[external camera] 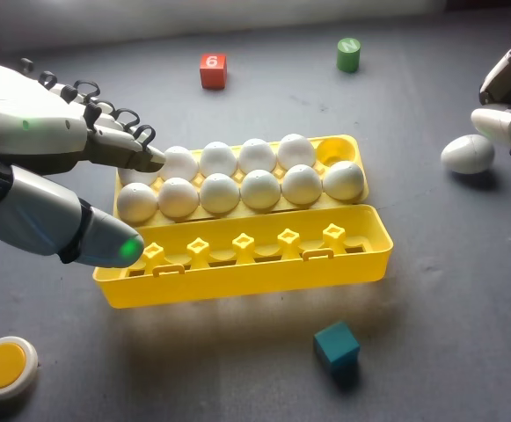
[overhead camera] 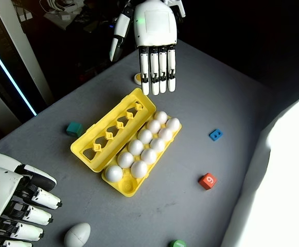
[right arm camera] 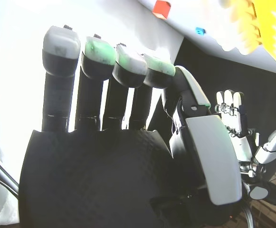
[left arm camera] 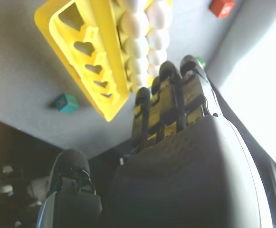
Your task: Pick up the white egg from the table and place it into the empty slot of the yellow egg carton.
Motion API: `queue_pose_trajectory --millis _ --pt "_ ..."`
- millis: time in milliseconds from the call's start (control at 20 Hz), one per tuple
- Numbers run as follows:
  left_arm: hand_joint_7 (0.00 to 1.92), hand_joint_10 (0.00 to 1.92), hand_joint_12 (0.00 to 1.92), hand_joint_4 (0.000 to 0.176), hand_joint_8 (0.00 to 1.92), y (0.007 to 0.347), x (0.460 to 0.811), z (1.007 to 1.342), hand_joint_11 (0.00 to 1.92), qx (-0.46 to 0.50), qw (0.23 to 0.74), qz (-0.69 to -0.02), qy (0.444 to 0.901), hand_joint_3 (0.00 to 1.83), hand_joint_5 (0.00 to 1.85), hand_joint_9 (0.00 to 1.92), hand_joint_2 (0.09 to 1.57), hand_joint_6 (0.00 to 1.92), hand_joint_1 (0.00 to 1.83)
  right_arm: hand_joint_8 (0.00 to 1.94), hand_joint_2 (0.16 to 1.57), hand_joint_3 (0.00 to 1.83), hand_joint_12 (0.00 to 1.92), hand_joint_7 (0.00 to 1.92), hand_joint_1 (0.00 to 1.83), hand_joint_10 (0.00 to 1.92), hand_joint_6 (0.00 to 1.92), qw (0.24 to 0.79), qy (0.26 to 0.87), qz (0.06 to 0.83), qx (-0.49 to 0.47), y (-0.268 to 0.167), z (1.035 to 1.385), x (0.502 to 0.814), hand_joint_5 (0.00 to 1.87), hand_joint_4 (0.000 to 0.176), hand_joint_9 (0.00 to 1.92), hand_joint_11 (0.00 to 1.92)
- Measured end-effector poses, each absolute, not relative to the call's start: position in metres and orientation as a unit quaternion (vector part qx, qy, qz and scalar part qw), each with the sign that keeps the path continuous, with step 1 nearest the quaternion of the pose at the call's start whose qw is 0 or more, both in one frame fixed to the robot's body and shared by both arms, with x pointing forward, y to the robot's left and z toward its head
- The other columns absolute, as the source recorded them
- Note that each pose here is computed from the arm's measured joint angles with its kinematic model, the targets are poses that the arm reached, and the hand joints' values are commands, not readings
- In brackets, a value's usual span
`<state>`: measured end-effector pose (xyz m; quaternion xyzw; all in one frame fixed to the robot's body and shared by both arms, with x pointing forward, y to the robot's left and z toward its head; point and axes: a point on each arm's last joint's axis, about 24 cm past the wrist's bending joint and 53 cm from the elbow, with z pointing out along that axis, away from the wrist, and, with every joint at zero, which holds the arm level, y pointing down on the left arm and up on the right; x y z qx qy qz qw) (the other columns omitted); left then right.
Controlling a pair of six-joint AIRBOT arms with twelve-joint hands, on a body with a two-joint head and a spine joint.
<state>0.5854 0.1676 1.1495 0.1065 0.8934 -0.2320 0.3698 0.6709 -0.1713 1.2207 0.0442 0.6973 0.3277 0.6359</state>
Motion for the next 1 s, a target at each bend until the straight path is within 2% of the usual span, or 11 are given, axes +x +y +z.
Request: queue_pose_trajectory --millis 150,350,450,500,600,650,700,750,800,900,1000 --pt "0.0 0.0 0.0 0.0 0.0 0.166 0.584 1.148 0.0 0.109 0.367 -0.231 0.894 0.04 0.0 0.0 1.23 0.0 0.0 0.0 1.19 0.01 0.0 0.03 0.02 0.0 0.0 0.636 0.699 0.326 0.043 -0.172 1.22 0.671 0.08 0.0 0.0 0.0" --pt "0.0 0.0 0.0 0.0 0.0 0.167 0.584 1.148 0.0 0.109 0.368 -0.231 0.894 0.03 0.0 0.0 1.23 0.0 0.0 0.01 1.16 0.0 0.01 0.06 0.08 0.01 0.01 0.639 0.695 0.326 0.043 -0.172 1.222 0.671 0.11 0.0 0.02 0.01" --pt "0.0 0.0 0.0 0.0 0.0 0.166 0.584 1.148 0.0 0.109 0.368 -0.231 0.894 0.03 0.0 0.0 1.23 0.0 0.0 0.0 1.04 0.0 0.0 0.0 0.04 0.0 0.0 0.64 0.696 0.322 0.043 -0.175 1.221 0.674 0.08 0.0 0.0 0.0" --pt "0.0 0.0 0.0 0.0 0.0 0.167 0.584 1.148 0.0 0.109 0.368 -0.231 0.894 0.03 0.0 0.0 1.24 0.0 0.0 0.0 0.93 0.0 0.0 0.0 0.07 0.0 0.01 0.643 0.696 0.318 0.044 -0.178 1.221 0.675 0.16 0.0 0.0 0.0" --pt "0.0 0.0 0.0 0.0 0.0 0.167 0.584 1.148 0.0 0.111 0.369 -0.23 0.894 0.03 0.0 0.0 1.24 0.0 0.0 0.0 0.8 0.0 0.0 0.0 0.3 0.0 0.02 0.644 0.698 0.308 0.053 -0.189 1.215 0.682 0.38 0.067 0.0 0.0" --pt "0.0 0.0 0.0 0.0 0.0 0.167 0.584 1.148 0.0 0.111 0.369 -0.23 0.894 0.03 0.0 0.0 1.24 0.0 0.0 0.0 0.8 0.0 0.0 0.0 0.37 0.0 0.02 0.643 0.7 0.305 0.058 -0.192 1.213 0.684 0.48 0.081 0.0 0.0" --pt "0.0 0.0 0.0 0.0 0.0 0.167 0.584 1.148 0.0 0.112 0.369 -0.23 0.894 0.02 0.0 0.0 1.23 0.0 0.0 0.0 0.79 0.0 0.0 0.0 0.49 0.0 0.02 0.643 0.701 0.303 0.06 -0.193 1.211 0.686 0.59 0.054 0.0 0.0" --pt "0.0 0.0 0.0 0.0 0.0 0.167 0.584 1.148 0.0 0.112 0.369 -0.23 0.893 0.02 0.01 0.0 1.22 0.0 0.0 0.0 0.77 0.0 0.0 0.0 0.52 0.0 0.03 0.644 0.701 0.3 0.061 -0.195 1.21 0.688 0.63 0.047 0.0 0.0" --pt "0.0 0.0 0.0 0.0 0.0 0.167 0.584 1.148 0.0 0.112 0.369 -0.23 0.894 0.02 0.0 0.0 1.23 0.0 0.0 0.0 0.75 0.0 0.0 0.02 0.54 0.0 0.02 0.645 0.701 0.299 0.059 -0.194 1.209 0.69 0.72 0.057 0.0 0.0" --pt "0.0 0.0 0.0 0.0 0.0 0.167 0.584 1.148 0.0 0.113 0.369 -0.23 0.893 0.02 0.01 0.0 1.24 0.0 0.0 0.0 0.75 0.0 0.0 0.02 0.62 0.0 0.03 0.645 0.702 0.296 0.06 -0.19 1.203 0.696 0.77 0.028 0.0 0.0" --pt "0.0 0.0 0.0 0.0 0.0 0.167 0.584 1.148 0.0 0.114 0.37 -0.229 0.893 0.01 0.01 0.0 1.23 0.0 0.0 0.0 0.75 0.0 0.0 0.03 0.65 0.0 0.02 0.644 0.705 0.289 0.062 -0.188 1.196 0.703 0.84 0.023 0.0 0.0"
